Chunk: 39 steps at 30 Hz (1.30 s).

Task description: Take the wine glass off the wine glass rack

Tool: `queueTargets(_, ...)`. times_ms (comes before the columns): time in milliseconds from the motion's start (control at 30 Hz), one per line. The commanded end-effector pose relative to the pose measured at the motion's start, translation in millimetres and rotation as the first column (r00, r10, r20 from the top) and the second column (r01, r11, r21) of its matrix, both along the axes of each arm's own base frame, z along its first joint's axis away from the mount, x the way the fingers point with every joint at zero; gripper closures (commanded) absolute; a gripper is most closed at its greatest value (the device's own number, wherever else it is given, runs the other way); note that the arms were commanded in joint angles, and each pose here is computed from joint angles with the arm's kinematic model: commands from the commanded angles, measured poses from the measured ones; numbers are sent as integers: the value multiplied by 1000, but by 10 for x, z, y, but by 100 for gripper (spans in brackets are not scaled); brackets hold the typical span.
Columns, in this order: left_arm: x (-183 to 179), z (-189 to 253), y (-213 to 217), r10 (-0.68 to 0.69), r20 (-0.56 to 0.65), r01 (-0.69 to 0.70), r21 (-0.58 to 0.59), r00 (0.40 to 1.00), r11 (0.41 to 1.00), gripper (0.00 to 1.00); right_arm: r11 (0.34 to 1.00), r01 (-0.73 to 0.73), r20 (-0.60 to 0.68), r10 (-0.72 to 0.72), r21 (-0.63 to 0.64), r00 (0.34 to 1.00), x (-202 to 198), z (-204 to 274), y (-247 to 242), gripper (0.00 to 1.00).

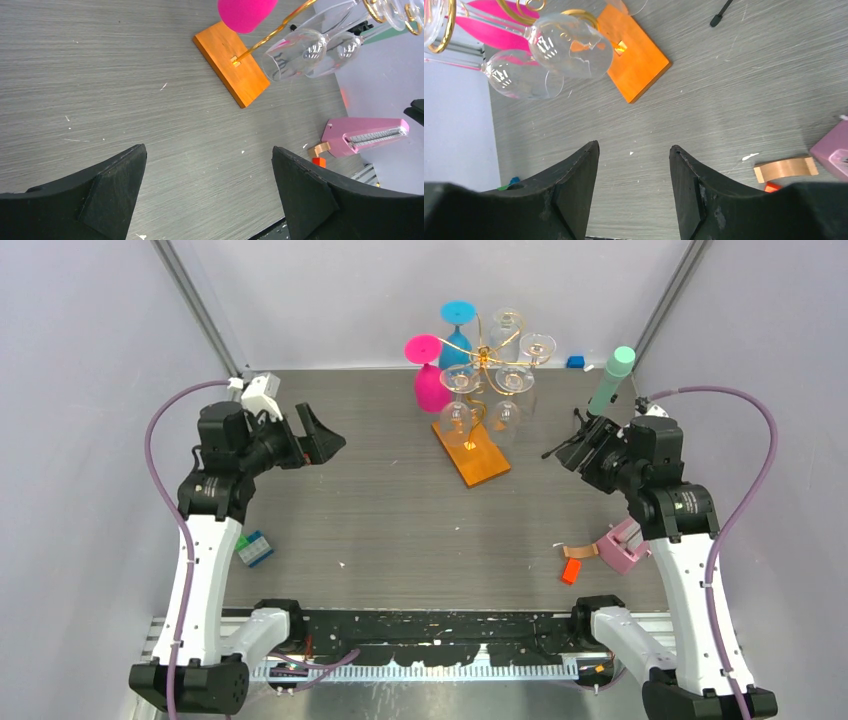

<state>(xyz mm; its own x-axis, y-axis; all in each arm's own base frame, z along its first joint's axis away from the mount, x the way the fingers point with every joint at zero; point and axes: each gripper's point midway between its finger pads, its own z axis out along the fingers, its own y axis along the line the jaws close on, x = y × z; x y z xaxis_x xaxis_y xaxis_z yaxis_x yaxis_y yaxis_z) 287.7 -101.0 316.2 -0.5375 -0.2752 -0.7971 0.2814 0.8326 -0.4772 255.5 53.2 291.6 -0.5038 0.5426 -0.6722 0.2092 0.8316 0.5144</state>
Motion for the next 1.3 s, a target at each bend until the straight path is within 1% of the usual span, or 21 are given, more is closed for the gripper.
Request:
queueTargets(0, -101, 205, -65, -39, 95, 41, -22, 995, 999, 0, 991, -84, 54, 78, 108, 995, 18, 133, 229, 40)
queueTargets(133, -115, 147, -110, -62, 90, 66, -40, 994, 997, 0, 967, -154, 99, 137, 202, 986, -4, 254, 416, 40)
queueTargets(233, -95, 81, -126, -62, 79, 67, -58, 995, 996, 0, 930, -236, 171, 193, 281, 966, -41, 427, 589, 37)
queueTargets(300, -78, 30, -133, -59, 82, 65, -67, 995, 996, 0, 901, -272, 229, 202, 337, 952, -47, 559, 672, 34)
queueTargets(367, -70, 3, -135, -55, 95, 62, -75, 994, 995, 0, 871, -291, 289, 183, 397, 940, -37, 695, 723, 32)
queueTargets(433, -59, 5, -131, -44, 121, 55, -85, 992, 995, 0, 827, -285, 337, 124, 485, 933, 0, 867, 741, 31)
queueTargets(567, -11, 44, -135, -26, 170, 45, -112, 985, 993, 0, 764, -239, 363, 7, 599, 932, 127, 1093, 692, 31)
queueTargets(667, 25, 46, -152, -27, 177, 50, -128, 984, 990, 0, 753, -182, 339, -58, 632, 939, 279, 1141, 636, 31)
queueTargets(700, 28, 54, -159, -32, 176, 56, -129, 984, 990, 0, 739, -177, 334, -69, 650, 940, 307, 1168, 637, 31)
queueTargets(800, 9, 55, -183, -59, 172, 80, -118, 983, 990, 0, 714, -191, 337, -67, 674, 939, 447, 1221, 699, 31)
queueTargets(867, 17, 36, -179, -65, 181, 85, -104, 981, 991, 0, 709, -189, 330, -66, 680, 942, 530, 1223, 733, 31)
queueTargets(1067, 78, 36, -188, -68, 188, 88, -101, 980, 991, 0, 721, -141, 310, -107, 678, 945, 776, 1153, 733, 32)
queueTargets(1267, 40, -15, -180, -63, 184, 82, -98, 981, 992, 0, 751, -91, 310, -157, 654, 938, 965, 1129, 659, 37)
